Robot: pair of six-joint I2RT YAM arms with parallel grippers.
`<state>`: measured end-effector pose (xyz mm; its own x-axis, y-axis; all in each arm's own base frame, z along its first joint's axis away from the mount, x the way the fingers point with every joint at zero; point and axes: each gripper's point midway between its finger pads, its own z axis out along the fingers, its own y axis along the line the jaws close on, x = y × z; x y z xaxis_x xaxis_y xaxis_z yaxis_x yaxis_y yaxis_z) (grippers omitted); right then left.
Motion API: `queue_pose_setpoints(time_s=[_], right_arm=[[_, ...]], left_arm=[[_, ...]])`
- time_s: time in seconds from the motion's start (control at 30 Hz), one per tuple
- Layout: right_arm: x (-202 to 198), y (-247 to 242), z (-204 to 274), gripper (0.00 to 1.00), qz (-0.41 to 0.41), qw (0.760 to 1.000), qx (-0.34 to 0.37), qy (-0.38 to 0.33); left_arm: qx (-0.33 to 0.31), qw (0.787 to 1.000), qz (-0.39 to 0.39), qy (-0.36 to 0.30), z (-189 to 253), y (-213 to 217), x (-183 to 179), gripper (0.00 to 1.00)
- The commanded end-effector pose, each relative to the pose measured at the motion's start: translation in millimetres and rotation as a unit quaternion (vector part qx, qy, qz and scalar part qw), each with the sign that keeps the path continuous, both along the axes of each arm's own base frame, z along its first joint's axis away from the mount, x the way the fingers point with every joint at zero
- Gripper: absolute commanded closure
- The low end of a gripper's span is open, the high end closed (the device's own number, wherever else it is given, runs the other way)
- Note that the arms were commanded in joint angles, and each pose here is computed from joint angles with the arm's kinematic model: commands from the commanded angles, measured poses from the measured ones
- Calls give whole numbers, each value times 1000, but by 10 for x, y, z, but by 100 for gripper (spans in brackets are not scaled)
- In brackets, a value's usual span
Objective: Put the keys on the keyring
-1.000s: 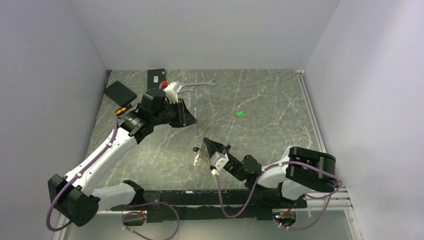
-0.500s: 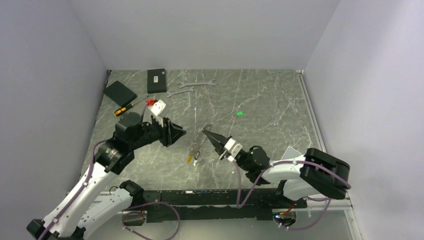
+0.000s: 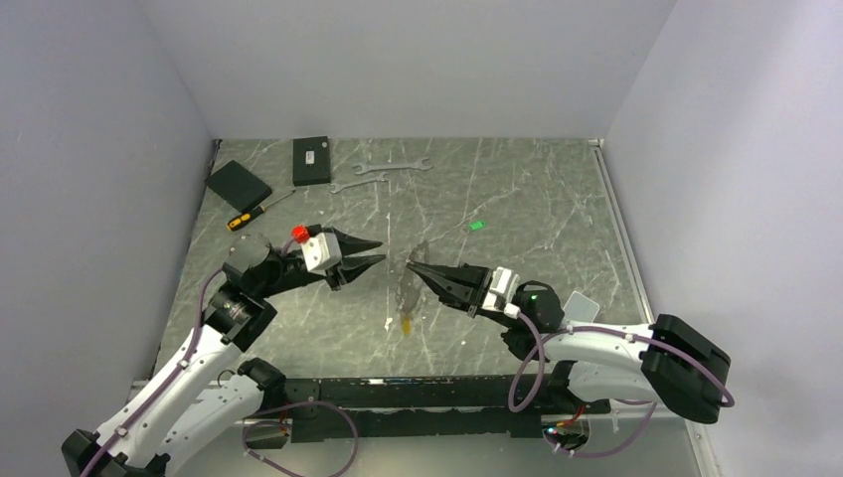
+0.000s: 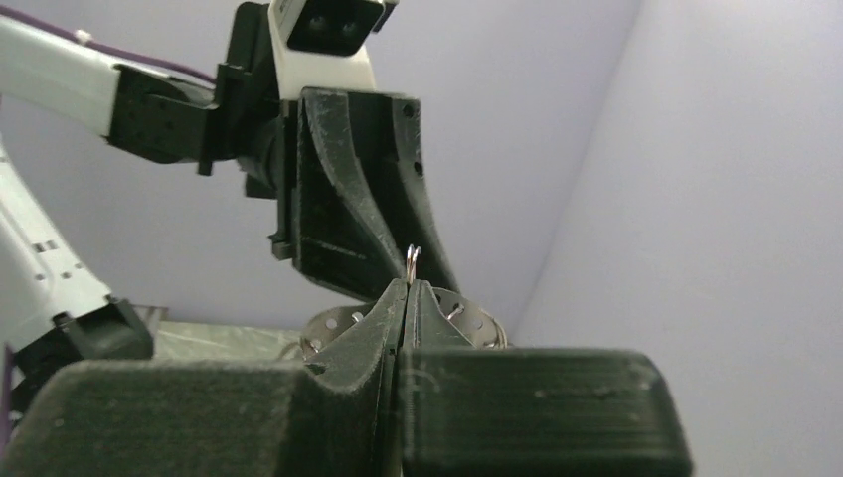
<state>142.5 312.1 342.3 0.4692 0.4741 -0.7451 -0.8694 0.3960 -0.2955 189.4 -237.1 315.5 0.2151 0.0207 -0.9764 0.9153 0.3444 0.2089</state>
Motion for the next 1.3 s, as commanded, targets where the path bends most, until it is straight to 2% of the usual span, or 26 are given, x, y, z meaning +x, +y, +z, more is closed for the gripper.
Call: queue_pose_setpoints(time_s=[0.0, 0.1, 0.27, 0.57, 0.9, 1.27], right_arm=[[-194, 44, 182, 100, 57, 998, 9, -20], [-196, 67, 182, 100, 63, 998, 11, -20], [-205, 109, 193, 100, 74, 997, 10, -21], [-177, 159, 212, 100, 82, 996, 13, -23], [-185, 151, 243, 100, 83, 996, 9, -25], [-236, 134, 304, 100, 92, 995, 17, -37]], left_arm=[[-10, 992, -82, -100, 323, -77, -267, 70], [-7, 985, -133, -108, 349, -109, -451, 71], [2, 983, -156, -95, 343, -101, -554, 75], [3, 983, -162, -85, 282, -149, -502, 79], [2, 985, -151, -81, 255, -163, -435, 76], [-4, 987, -149, -60, 221, -177, -416, 82]])
